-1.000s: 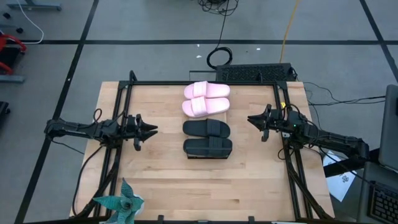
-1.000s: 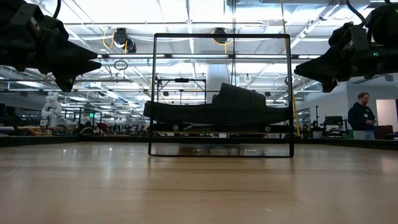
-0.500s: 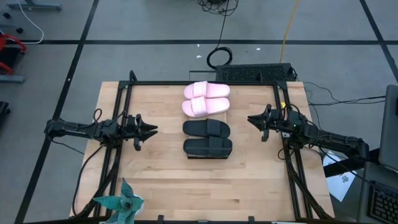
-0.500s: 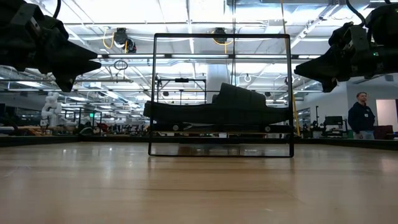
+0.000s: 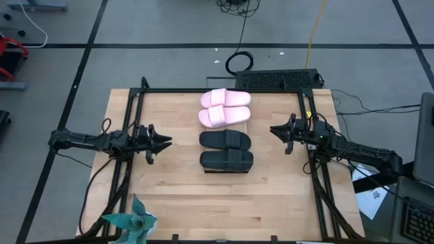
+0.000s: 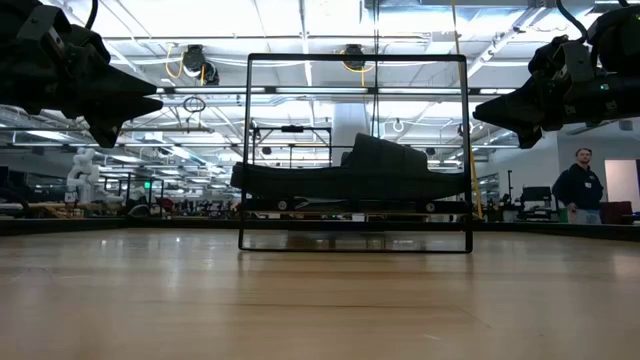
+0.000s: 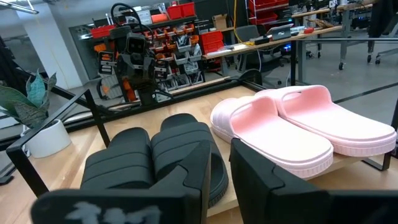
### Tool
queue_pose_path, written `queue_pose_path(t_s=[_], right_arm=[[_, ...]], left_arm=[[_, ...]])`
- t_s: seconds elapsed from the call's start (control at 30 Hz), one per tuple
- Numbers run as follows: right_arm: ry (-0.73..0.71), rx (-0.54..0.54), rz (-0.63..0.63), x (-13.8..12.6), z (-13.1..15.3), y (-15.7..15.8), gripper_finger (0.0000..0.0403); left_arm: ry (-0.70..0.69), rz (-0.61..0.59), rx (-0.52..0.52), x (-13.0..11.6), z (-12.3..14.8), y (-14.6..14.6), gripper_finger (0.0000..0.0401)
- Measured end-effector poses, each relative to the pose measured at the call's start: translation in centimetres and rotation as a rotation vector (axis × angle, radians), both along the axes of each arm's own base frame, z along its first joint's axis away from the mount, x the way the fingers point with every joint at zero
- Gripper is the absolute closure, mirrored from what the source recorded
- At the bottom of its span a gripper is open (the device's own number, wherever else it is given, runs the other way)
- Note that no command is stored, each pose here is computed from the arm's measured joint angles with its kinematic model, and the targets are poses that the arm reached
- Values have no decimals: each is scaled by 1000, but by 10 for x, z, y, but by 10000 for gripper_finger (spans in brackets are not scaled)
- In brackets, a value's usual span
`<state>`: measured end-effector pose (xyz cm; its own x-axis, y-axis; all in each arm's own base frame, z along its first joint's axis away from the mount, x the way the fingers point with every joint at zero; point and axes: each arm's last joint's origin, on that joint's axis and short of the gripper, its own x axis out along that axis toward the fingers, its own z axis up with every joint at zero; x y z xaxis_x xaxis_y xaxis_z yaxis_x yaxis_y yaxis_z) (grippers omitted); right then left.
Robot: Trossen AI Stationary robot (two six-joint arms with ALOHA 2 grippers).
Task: Pick and place slides into the shelf
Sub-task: Return to Home Position
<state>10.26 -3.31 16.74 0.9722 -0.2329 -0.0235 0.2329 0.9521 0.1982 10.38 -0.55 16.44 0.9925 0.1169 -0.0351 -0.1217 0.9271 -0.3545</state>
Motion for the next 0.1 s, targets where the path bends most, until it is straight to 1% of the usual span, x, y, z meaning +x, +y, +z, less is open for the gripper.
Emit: queue_pose_path(t_s=[0.1], right_arm=[[0, 0, 0, 0, 0, 0, 348]], left_arm=[[0, 0, 0, 0, 0, 0, 277]])
